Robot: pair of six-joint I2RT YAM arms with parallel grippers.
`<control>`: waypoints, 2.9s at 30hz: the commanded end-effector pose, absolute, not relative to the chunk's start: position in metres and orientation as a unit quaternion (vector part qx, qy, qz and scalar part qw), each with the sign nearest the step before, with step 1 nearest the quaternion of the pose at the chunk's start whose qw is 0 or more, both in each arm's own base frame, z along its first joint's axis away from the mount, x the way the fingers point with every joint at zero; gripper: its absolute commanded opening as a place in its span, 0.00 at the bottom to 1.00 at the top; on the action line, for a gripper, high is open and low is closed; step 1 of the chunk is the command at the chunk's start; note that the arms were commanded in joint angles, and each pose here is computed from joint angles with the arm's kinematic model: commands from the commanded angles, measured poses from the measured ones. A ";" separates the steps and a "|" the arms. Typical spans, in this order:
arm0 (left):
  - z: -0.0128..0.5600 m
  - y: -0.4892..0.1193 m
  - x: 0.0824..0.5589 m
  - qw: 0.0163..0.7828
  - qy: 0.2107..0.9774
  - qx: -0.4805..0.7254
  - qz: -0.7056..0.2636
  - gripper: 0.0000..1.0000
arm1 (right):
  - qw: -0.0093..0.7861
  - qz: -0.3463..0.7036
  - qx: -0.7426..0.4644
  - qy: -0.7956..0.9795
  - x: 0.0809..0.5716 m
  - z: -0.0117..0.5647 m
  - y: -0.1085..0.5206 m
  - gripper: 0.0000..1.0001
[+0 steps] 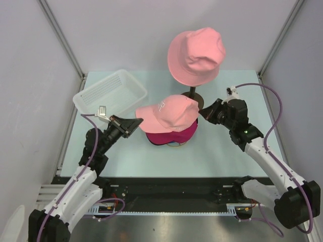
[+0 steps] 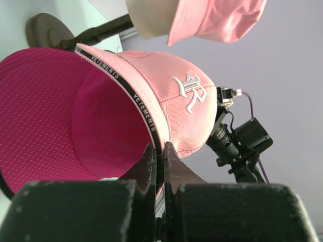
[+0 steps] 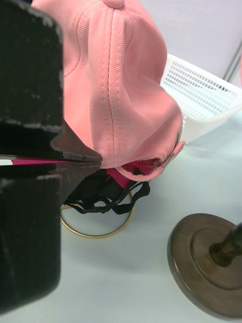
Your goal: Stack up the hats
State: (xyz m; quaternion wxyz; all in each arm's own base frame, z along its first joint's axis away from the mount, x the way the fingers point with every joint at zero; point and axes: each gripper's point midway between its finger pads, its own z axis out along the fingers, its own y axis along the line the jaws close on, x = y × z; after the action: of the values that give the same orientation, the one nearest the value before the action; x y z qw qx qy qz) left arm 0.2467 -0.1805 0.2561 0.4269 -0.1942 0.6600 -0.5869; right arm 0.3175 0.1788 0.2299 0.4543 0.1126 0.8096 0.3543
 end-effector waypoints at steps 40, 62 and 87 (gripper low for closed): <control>0.249 -0.156 0.235 0.462 0.631 -0.244 -0.573 0.00 | 0.470 0.375 0.076 0.796 0.334 0.259 0.203 0.54; 0.223 -0.166 0.225 0.433 0.660 -0.220 -0.572 0.18 | 0.468 0.336 0.055 0.815 0.331 0.249 0.200 0.00; 0.187 -0.168 0.240 0.426 0.682 -0.228 -0.549 0.45 | 0.432 0.302 0.072 0.847 0.288 0.226 0.186 0.00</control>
State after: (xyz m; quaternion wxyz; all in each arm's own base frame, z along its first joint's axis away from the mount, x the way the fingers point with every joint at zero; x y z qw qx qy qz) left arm 0.2355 -0.1661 0.1750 0.4029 -0.2507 0.6962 -0.5387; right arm 0.2935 0.1923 0.2304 0.4323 0.0631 0.8433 0.3130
